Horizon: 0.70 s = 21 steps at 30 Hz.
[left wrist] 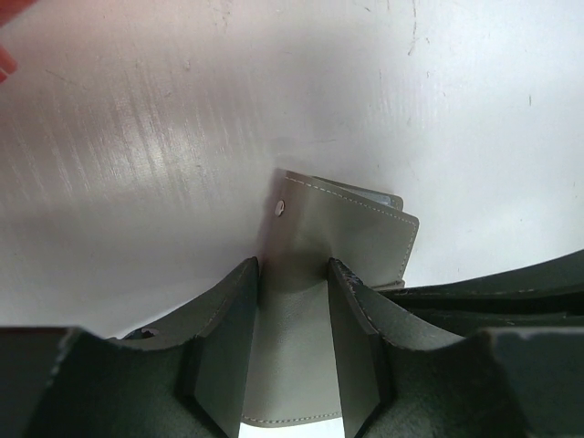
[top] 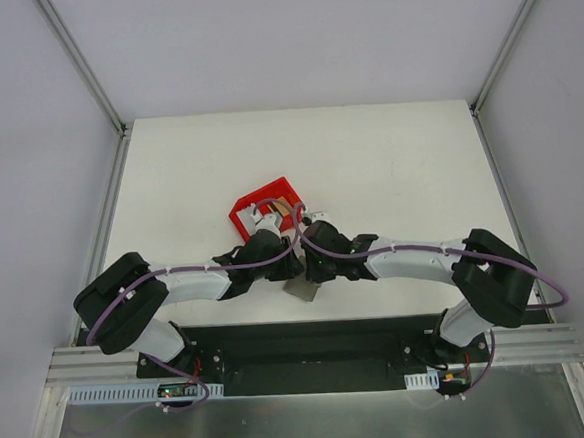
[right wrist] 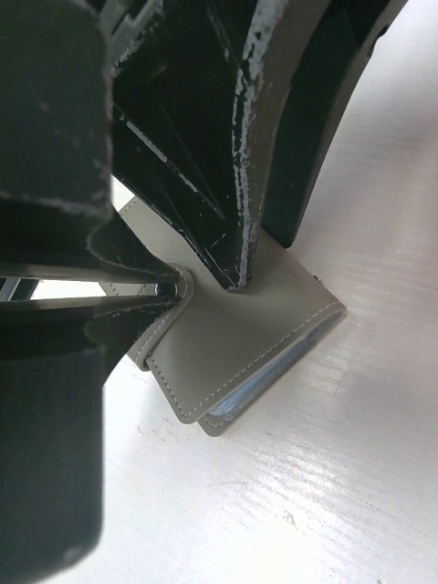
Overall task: Put the credit cards into the card holder
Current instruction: Close the card holder at the center of the board.
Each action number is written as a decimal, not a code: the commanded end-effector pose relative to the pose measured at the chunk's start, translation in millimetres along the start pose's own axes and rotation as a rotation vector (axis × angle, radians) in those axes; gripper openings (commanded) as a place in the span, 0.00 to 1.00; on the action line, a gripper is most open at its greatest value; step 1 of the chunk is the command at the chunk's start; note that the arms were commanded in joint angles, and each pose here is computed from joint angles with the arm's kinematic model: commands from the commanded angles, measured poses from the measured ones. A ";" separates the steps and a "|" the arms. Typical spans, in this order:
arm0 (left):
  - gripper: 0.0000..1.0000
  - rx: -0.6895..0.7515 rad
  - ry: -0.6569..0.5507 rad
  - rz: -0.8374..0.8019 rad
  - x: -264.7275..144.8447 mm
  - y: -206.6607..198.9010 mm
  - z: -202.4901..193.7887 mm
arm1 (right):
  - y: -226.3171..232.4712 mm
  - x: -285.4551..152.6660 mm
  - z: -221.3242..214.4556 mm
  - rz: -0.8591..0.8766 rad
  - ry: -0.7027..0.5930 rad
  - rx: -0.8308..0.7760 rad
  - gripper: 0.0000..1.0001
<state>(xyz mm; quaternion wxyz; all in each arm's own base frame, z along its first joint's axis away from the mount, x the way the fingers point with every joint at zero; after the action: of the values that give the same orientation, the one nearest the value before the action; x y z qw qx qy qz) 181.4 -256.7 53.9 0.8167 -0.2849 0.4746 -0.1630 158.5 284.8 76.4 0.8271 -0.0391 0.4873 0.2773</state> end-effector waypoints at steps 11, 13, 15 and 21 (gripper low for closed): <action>0.37 0.015 0.097 0.155 -7.7 45.0 -28.0 | -19.5 17.7 -71.1 -0.193 0.241 -0.074 0.05; 0.37 0.014 0.094 0.155 -7.8 45.8 -28.1 | -22.2 16.3 -73.3 -0.207 0.248 -0.069 0.05; 0.37 0.013 0.096 0.155 -8.0 46.4 -28.4 | -23.2 13.3 -74.3 -0.215 0.257 -0.075 0.05; 0.37 0.012 0.100 0.150 -7.7 46.1 -29.4 | -27.0 16.4 -88.0 -0.231 0.339 -0.096 0.05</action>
<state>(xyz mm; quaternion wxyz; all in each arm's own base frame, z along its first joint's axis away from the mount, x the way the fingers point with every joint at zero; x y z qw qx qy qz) 179.7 -254.7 52.9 0.8171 -0.2918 0.4683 -0.1672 153.1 292.3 70.7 0.8417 -0.0736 0.4750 0.2459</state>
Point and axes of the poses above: each gripper's point midway between its finger pads, its own x axis out along the fingers, its own y axis along the line the jaws close on, z = x × y, the point moved 5 cm from there along -x, back along the fingers, and after that the axes turned 12 degrees about -x, right-handed, at the moved point
